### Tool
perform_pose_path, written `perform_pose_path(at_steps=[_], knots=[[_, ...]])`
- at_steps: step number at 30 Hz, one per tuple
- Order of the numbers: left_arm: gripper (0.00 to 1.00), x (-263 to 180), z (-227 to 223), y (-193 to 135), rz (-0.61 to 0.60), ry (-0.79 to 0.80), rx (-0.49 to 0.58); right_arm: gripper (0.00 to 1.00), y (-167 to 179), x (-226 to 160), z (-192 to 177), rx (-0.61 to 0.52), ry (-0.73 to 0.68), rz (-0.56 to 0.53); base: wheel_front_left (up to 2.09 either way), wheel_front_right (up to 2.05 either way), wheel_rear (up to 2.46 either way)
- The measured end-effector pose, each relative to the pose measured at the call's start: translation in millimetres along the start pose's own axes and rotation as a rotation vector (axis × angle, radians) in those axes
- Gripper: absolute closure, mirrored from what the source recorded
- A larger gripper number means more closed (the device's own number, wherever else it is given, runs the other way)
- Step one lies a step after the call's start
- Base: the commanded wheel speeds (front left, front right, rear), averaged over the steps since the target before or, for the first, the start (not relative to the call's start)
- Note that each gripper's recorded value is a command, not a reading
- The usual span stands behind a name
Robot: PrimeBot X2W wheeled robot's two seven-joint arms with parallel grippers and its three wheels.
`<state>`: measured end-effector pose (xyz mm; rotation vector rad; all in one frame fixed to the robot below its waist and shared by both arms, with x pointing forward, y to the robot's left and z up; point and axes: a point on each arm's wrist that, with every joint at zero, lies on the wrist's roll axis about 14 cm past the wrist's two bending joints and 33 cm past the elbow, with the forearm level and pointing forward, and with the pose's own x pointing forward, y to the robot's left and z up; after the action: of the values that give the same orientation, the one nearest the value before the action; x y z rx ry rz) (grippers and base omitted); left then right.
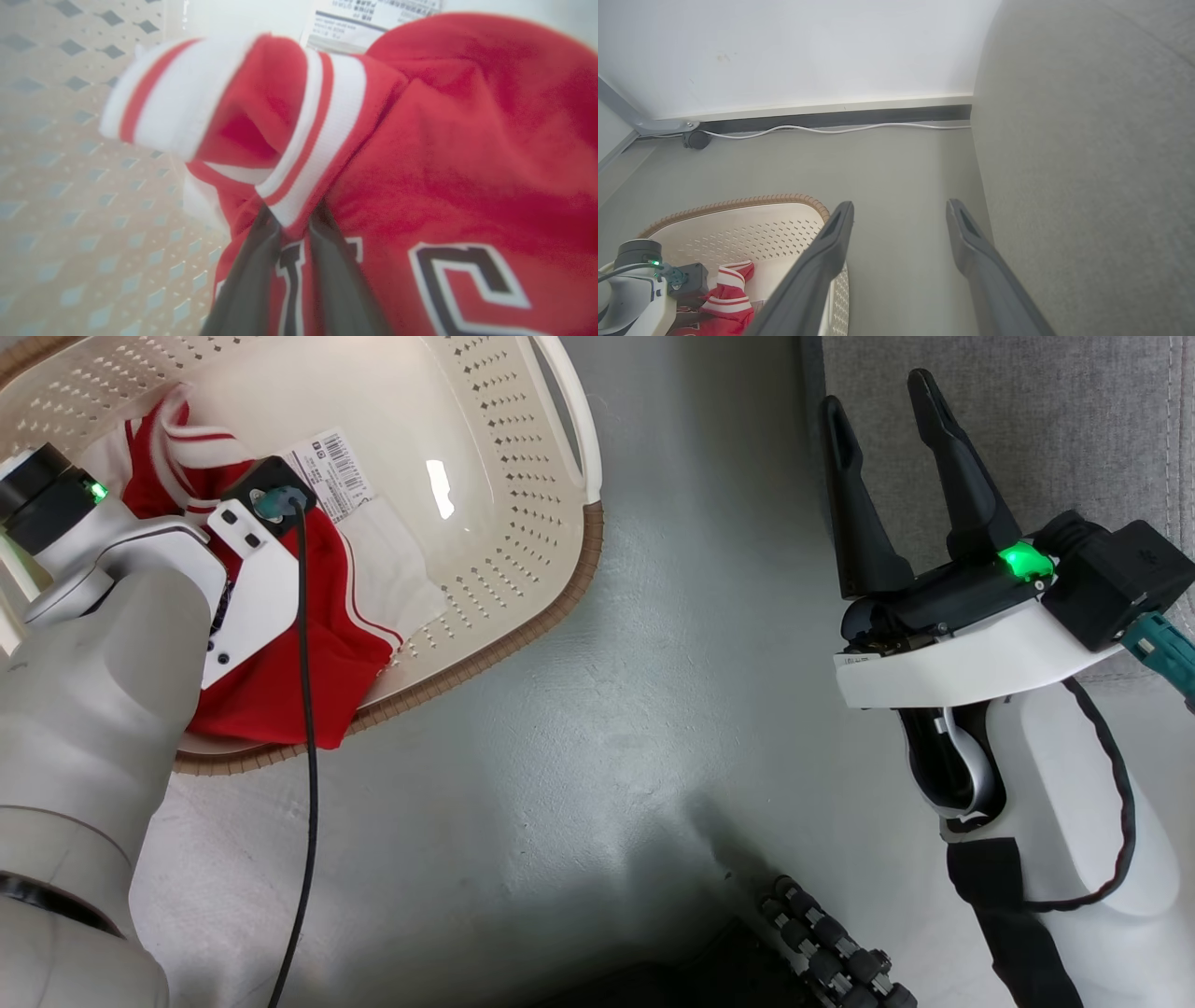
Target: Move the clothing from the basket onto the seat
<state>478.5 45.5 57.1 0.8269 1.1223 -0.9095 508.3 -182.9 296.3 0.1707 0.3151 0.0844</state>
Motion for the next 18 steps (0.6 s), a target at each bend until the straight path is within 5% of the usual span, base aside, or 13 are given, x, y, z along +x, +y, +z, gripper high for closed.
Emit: perform_pose_path(at_steps=[18], knots=[[1.0,-36.3,41.1,17.9,0.032,-0.271,-0.034,0.0,-1.3,-0.6,39.5,-0.004,-0.083,-0.01,0.0,0.0,0.0]])
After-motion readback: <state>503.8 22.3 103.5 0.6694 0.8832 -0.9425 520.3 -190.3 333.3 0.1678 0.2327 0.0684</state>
